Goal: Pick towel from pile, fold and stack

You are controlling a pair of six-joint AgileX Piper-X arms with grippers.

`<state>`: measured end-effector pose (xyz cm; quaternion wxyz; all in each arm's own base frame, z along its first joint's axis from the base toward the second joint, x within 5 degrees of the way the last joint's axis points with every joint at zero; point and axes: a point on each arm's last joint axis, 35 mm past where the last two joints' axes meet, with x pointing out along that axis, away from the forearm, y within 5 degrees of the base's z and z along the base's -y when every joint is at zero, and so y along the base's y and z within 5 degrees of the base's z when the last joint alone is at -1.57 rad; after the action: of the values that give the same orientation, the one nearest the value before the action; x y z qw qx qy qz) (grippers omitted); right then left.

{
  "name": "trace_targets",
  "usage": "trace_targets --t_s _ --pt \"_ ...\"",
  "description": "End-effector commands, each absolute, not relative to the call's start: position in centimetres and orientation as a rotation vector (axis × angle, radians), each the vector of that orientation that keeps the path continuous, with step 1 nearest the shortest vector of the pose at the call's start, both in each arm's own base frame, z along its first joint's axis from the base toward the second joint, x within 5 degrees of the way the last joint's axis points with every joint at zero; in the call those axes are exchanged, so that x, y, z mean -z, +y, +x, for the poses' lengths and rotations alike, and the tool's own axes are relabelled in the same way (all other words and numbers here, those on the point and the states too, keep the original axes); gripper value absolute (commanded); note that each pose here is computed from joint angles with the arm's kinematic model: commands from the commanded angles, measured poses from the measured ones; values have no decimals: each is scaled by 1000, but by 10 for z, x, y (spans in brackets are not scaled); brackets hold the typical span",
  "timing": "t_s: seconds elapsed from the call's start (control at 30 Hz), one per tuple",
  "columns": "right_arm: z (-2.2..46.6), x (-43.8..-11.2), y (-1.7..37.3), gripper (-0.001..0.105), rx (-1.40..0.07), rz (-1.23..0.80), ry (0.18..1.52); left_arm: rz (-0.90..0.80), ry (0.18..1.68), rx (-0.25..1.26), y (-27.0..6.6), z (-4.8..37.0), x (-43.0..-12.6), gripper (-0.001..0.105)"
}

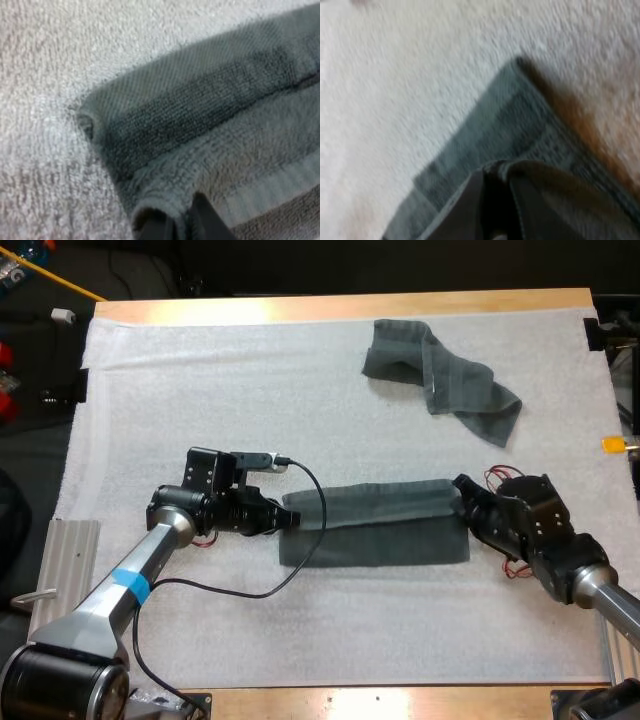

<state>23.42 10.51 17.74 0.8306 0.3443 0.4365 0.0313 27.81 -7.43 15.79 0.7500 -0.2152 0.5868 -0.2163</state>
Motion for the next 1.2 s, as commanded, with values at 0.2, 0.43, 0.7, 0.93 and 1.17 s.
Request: trace_targets --t_s 0.2,0.43,0.7,0.93,1.17 --pt "239 -182 105 0 -67 737 863 -465 1255 462 -75 281 -161 34" --pt "246 -191 108 56 -130 766 779 -554 1209 565 -79 288 -169 61" --pt "256 -218 116 64 -357 695 577 -580 1116 677 -85 306 -209 61" --pt "243 -232 112 64 -442 574 589 -473 980 688 -80 285 -258 61" --pt "218 -252 101 64 -424 416 727 -413 933 667 -70 244 -298 61"
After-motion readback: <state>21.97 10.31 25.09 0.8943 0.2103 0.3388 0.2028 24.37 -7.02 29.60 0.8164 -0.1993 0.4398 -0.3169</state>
